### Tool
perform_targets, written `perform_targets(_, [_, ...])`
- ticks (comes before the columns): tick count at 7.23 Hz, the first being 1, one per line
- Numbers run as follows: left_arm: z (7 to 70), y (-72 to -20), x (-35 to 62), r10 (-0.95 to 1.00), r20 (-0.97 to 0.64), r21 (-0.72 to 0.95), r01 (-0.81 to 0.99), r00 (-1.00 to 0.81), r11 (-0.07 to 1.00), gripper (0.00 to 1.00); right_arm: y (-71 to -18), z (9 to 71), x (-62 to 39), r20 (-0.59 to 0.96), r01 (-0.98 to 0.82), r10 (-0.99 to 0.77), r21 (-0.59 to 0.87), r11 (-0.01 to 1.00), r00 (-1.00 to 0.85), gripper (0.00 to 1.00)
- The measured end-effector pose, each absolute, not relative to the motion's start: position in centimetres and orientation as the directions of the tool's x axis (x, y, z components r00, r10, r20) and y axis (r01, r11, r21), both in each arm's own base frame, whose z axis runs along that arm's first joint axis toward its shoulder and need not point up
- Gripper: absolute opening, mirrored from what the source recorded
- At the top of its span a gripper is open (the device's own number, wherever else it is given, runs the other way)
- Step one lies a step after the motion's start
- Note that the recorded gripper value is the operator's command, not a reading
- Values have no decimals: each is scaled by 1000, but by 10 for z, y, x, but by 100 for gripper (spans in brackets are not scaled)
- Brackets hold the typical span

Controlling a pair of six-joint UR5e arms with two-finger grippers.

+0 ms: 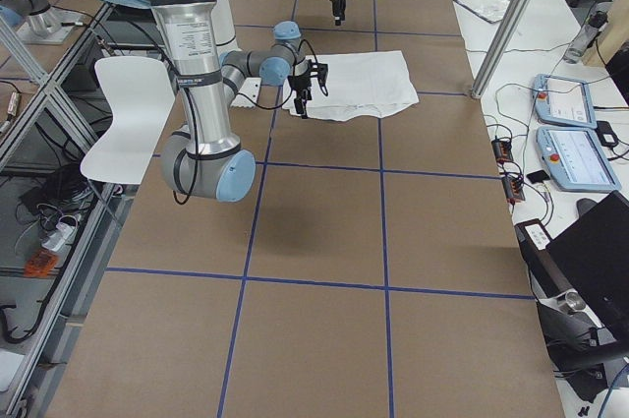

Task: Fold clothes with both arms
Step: 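Move both grippers down beside the folded shirt's near corners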

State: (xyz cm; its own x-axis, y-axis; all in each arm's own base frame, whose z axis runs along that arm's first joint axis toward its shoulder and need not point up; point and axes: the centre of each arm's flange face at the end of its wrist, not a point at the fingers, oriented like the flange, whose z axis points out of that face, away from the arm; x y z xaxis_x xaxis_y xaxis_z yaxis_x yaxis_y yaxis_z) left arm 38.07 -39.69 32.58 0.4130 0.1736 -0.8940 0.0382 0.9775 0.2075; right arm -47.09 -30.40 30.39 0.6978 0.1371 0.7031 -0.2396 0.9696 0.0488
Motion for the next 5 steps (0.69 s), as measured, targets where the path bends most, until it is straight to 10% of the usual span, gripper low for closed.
perform_targets(4, [323,-261,470,-79,-906,-26,130,416,991,97,-294,323,-466,738,-293,189,13,956,648,100])
perform_targets(5, [323,-242,484,-121,-902,-68,141,414,988,81,-293,324,-466,738,-293,189,13,956,648,100])
